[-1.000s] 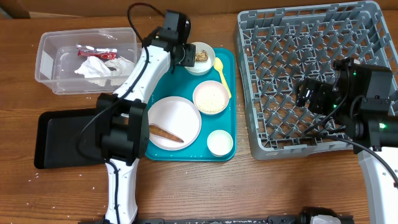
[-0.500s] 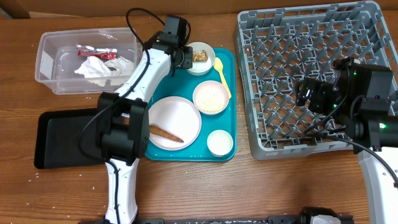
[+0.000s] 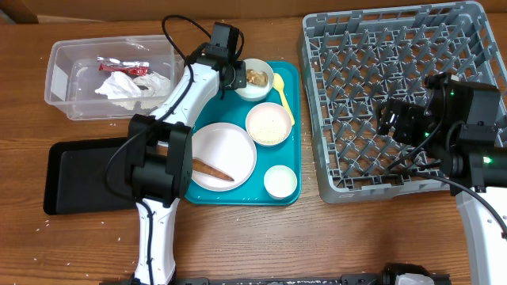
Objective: Sort waste into correct bins and load items into the dishwasher
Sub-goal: 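Grasp the white bowl with mushroom using the left gripper, then tip the white bowl over the black tray to dump the mushroom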
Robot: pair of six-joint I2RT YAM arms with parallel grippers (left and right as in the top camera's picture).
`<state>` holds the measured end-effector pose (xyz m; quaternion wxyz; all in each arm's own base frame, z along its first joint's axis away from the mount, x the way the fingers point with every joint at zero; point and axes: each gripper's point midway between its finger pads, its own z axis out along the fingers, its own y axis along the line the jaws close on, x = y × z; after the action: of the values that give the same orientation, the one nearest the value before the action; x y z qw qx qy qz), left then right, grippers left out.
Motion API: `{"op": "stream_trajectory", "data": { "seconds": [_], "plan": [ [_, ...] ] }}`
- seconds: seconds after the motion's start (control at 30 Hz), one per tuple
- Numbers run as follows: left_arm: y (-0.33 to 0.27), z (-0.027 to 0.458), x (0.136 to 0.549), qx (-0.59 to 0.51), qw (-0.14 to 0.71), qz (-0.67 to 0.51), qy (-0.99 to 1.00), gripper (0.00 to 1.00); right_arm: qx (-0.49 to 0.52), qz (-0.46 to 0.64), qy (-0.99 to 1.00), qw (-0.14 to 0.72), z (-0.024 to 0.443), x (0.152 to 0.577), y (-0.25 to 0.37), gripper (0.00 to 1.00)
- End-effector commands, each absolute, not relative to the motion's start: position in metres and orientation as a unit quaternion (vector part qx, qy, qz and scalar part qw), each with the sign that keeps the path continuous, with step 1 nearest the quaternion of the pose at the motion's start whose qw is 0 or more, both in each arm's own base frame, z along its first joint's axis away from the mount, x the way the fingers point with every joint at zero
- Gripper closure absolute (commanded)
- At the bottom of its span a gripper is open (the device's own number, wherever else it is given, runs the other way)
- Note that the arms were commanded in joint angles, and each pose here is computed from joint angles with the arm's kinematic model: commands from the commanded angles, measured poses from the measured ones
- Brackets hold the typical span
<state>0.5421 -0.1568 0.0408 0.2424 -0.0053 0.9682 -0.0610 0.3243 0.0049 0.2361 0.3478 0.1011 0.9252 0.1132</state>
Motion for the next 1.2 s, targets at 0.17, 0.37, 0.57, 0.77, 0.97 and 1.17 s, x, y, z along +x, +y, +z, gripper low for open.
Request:
{"op": "stream_trajectory", "data": {
  "seconds": [0.17,0.37,0.57,0.77,0.97,1.17],
  "plan": [
    [-0.157,0.025,0.539,-0.009,0.230,-0.053,0.972,0.96,0.095,0.115,0.919,0.365,0.249,0.328,0.006,0.00],
    [-0.157,0.052,0.544,-0.008,0.229,-0.053,0.972,0.96,0.095,0.115,0.919,0.365,0.249,0.328,0.006,0.00],
    [-0.146,0.105,0.551,-0.015,0.236,-0.051,0.970,0.96,0.094,0.115,0.918,0.367,0.250,0.328,0.006,0.00],
    [-0.112,0.176,0.529,-0.042,0.212,-0.039,0.976,0.96,0.094,0.115,0.918,0.367,0.250,0.328,0.006,0.00],
    [-0.047,0.229,0.476,-0.109,0.171,0.006,0.979,0.96,0.094,0.116,0.918,0.368,0.250,0.329,0.006,0.00],
    [0.000,0.274,0.439,-0.158,0.189,0.028,0.969,0.96,0.094,0.116,0.918,0.368,0.251,0.329,0.006,0.00]
  ]
}}
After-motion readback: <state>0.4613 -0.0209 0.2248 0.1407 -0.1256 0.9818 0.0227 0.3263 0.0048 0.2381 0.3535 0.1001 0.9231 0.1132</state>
